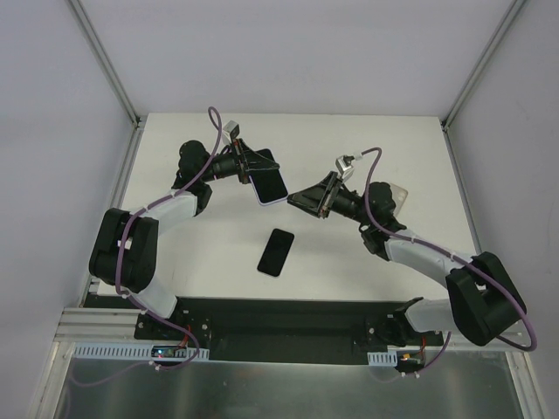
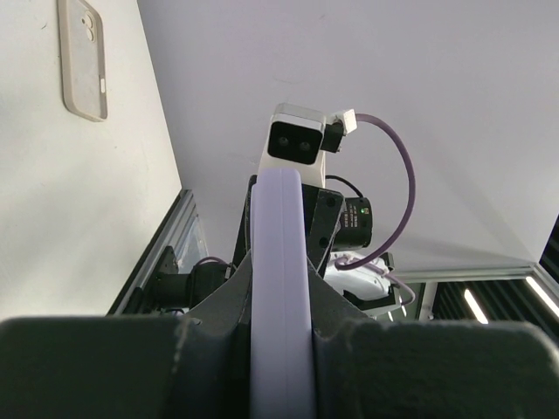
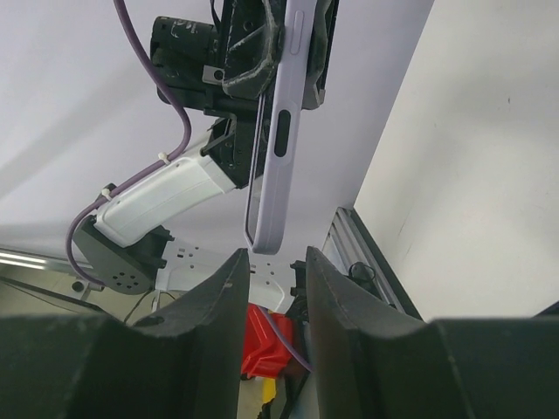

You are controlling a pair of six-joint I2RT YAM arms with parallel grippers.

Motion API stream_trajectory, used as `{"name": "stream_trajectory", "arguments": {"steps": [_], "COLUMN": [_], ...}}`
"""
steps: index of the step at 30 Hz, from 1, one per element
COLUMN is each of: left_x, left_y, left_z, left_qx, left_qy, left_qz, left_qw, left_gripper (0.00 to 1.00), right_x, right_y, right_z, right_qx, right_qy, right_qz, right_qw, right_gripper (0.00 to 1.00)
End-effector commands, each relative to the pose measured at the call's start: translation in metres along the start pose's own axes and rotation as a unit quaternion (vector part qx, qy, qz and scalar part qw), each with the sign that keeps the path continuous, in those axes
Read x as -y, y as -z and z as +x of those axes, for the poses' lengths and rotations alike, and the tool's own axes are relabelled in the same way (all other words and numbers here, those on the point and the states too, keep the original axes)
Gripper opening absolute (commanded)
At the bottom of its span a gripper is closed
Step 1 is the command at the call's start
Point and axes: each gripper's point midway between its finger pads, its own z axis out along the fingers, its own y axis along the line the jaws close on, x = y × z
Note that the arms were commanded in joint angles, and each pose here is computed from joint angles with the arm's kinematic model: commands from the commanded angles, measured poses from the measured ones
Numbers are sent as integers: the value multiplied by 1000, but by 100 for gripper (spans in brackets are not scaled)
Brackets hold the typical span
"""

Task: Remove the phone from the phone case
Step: Remove the phone case from the phone.

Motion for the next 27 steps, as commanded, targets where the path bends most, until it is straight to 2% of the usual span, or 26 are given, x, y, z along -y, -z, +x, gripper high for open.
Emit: {"name": "stream_trajectory", "arguments": {"steps": [1, 9, 16, 19, 20, 21, 22, 23, 24, 26, 27], "left_x": [40, 39, 39, 41, 42, 43, 43, 44, 44, 44, 44], "left_y": [7, 8, 8, 9, 9, 9, 9, 9, 9, 9, 8], "left_z": [7, 9, 10, 11, 11, 11, 11, 10, 11, 10, 10], "left_qx": [-2, -1, -2, -3, -4, -2, -3, -1, -3, -4, -3], "left_qy": [-63, -62, -65, -66, -67, -68, -68, -67, -68, -71, -70], "left_qz": [43, 43, 45, 46, 48, 49, 49, 49, 49, 46, 45], "left_qw": [997, 997, 997, 997, 997, 997, 997, 997, 996, 996, 997], "left_gripper": [0, 0, 0, 0, 0, 0, 0, 0, 0, 0, 0], "right_x": [-33, -22, -31, -30, -26, -34, -33, -28, -43, -41, -61], "right_y": [0, 1, -11, -15, -17, -18, -17, -19, -19, -20, -15], "right_z": [-5, -8, -7, -7, -6, -7, -6, -4, -7, -7, -9], "right_qx": [4, 5, -6, -9, -13, -8, -9, -14, -8, -6, 0], "right_qy": [46, 75, 66, 45, 33, 35, 6, -9, 2, -48, -38], "right_qz": [-35, 30, 12, -1, -3, -26, -33, -38, -79, -103, -155], "right_qw": [998, 997, 998, 999, 999, 999, 999, 999, 997, 994, 987], "right_gripper": [35, 35, 35, 27, 21, 17, 14, 7, 3, 1, 1]}}
